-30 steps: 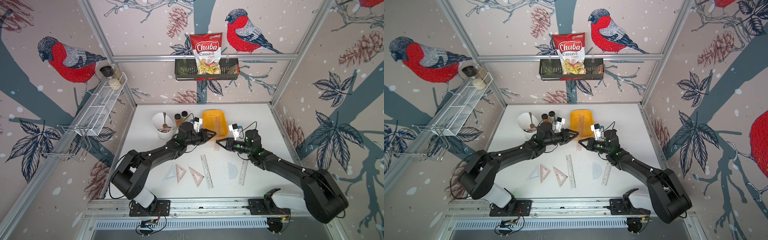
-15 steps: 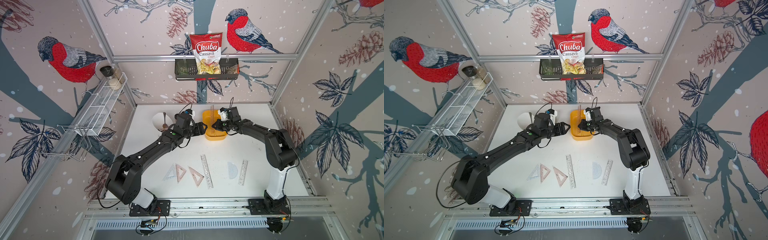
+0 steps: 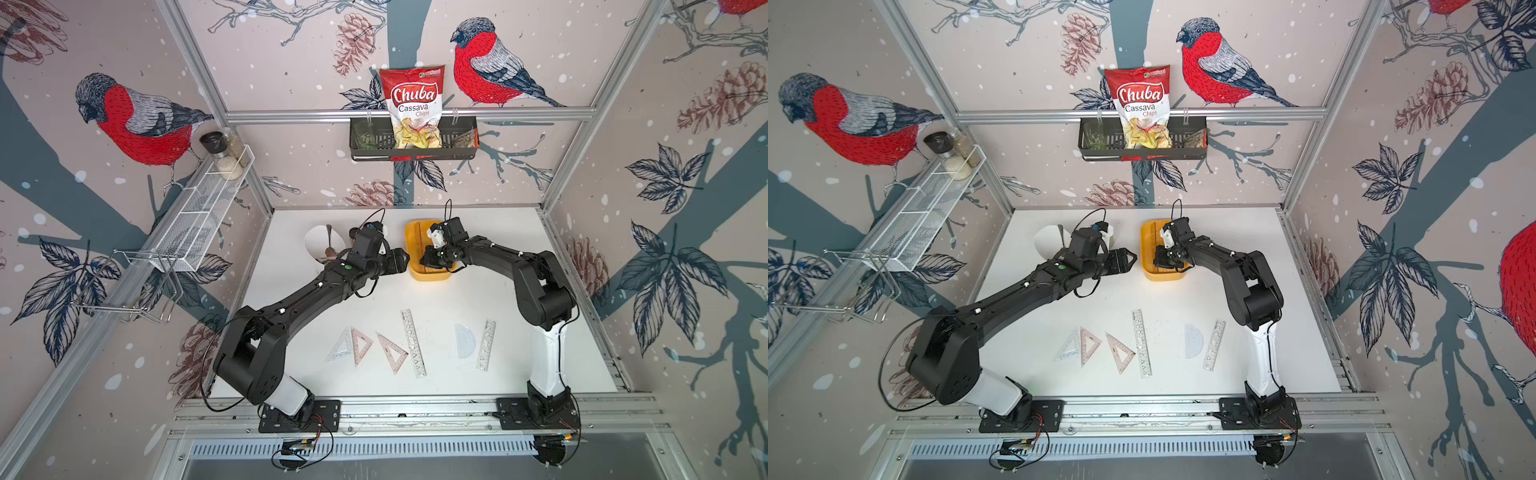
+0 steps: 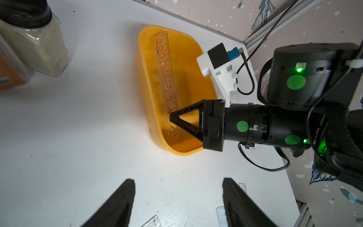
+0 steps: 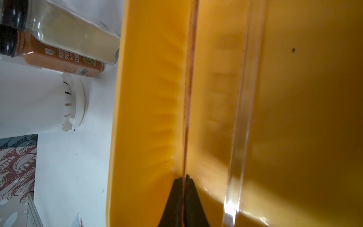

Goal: Put the scattered rulers into the storage box
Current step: Place the ruler in the storage box.

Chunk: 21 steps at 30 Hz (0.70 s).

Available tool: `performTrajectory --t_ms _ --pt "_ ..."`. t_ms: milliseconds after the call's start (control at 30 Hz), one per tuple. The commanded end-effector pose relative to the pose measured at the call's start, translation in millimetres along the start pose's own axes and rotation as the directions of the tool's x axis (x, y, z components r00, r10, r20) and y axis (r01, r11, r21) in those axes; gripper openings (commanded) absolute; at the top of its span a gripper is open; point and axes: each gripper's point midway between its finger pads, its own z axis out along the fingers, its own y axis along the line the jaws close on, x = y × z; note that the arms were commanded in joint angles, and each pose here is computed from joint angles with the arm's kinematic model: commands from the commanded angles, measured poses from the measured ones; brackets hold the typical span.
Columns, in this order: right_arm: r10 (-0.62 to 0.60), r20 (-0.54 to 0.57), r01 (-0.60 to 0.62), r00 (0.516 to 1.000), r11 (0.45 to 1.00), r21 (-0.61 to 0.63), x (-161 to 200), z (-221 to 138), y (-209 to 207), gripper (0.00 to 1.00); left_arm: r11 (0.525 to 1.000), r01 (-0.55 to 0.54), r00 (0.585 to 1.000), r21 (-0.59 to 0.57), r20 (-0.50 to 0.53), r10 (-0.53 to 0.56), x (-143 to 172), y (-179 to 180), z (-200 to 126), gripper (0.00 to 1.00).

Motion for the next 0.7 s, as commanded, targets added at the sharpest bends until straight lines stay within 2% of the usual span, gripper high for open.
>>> performTrajectory --t_ms 0,467,667 --pt "-0.013 -0.007 0.013 1.000 1.000 0.011 3.1 -2.3 0.7 0.01 1.000 -0.004 1.000 0.010 0.002 0.004 -0.2 -0.1 0.0 0.74" --pt "-0.014 -0.047 0.016 0.999 0.999 0.043 6.9 7.3 -5.9 0.15 1.000 0.004 1.000 0.017 -0.004 -0.004 0.5 -0.2 1.5 0.74" --pt "-0.025 -0.044 0.028 0.999 0.998 0.064 1.0 0.9 -4.7 0.25 1.000 0.006 1.000 0.017 -0.003 -0.006 -0.4 0.6 1.4 0.75"
